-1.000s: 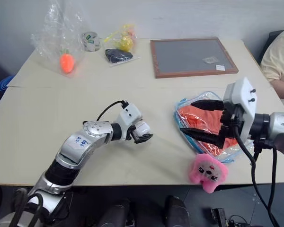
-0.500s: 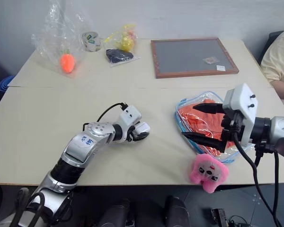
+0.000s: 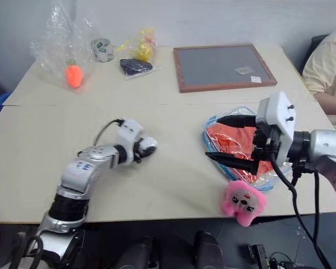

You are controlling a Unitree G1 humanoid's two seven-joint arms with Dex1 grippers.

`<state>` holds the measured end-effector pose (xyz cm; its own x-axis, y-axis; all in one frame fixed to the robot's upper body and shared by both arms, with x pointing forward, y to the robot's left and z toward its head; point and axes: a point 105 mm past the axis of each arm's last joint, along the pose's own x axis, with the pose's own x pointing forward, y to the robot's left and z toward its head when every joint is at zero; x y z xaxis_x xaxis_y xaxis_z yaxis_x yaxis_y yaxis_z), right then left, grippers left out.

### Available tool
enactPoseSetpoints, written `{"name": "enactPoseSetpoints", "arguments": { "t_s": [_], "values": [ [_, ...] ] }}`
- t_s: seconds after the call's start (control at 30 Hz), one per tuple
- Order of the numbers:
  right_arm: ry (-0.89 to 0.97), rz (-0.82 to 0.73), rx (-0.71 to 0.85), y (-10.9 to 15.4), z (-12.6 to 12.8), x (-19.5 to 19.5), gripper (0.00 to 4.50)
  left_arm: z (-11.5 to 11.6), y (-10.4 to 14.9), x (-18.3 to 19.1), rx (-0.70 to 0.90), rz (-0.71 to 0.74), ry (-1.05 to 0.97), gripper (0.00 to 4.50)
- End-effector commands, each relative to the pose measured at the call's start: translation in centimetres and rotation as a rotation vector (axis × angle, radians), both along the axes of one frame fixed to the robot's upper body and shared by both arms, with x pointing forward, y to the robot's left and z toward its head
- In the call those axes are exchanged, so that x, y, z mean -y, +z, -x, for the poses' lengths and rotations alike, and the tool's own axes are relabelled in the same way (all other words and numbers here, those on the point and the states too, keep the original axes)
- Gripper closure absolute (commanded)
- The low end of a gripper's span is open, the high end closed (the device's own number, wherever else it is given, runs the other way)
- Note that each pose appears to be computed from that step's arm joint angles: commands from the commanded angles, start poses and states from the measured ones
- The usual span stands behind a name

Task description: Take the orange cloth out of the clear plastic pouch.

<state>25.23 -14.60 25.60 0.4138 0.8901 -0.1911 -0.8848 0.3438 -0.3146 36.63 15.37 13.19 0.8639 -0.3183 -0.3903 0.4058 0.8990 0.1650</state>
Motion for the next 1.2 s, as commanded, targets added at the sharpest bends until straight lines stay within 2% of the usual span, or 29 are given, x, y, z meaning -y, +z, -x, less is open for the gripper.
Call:
{"name": "enactPoseSetpoints", "arguments": {
  "t_s": [0.03,0.07,0.17,0.27,0.37,0.53,0.6,0.63,0.77,0.9,1.0,1.1,1.2],
  "values": [
    [0.066,-0.018,0.041,0.6,-0.5,-1.1,0.0,0.4,1.8,-8.8,0.099,-0.027,0.306,2.15],
    [0.086,-0.032,0.042,0.7,-0.9,-1.7,0.0,1.7,1.9,-12.8,0.102,-0.022,0.427,2.15],
    [0.124,-0.056,0.045,0.8,-1.8,-2.7,0.0,5.3,1.9,-19.5,0.104,-0.03,0.611,2.15],
    [0.159,-0.067,0.043,0.6,-2.3,-3.5,0.0,8.5,2.0,-22.9,0.106,-0.034,0.705,2.15],
    [0.189,-0.074,0.038,0.5,-2.8,-4.1,0.0,10.3,1.6,-25.4,0.112,-0.04,0.788,2.15],
    [0.217,-0.082,0.03,0.4,-3.4,-4.8,0.0,11.2,1.0,-26.1,0.107,-0.024,0.824,2.15],
    [0.232,-0.083,0.025,0.4,-3.5,-4.9,0.0,12.3,0.0,-26.5,0.074,-0.028,0.853,1.41],
    [0.236,-0.083,0.022,0.4,-3.5,-4.9,0.0,12.7,-0.2,-26.5,0.067,-0.029,0.859,1.21],
    [0.238,-0.079,0.017,0.4,-3.6,-4.6,0.0,14.0,-0.1,-27.0,0.07,-0.037,0.895,0.02],
    [0.226,-0.059,0.018,0.2,-3.5,-4.1,0.0,14.4,1.9,-27.6,0.088,-0.108,0.891,0.02],
    [0.188,-0.038,0.018,0.3,-3.4,-3.0,0.0,13.4,6.4,-27.3,0.182,-0.112,0.787,0.02],
    [0.144,-0.02,0.01,0.4,-2.8,-1.4,0.0,10.7,10.3,-21.2,0.26,-0.128,0.324,0.02],
    [0.059,0.007,0.013,0.2,-2.4,0.5,0.0,8.0,11.4,-14.8,0.265,-0.218,-0.095,0.02]
  ]
}}
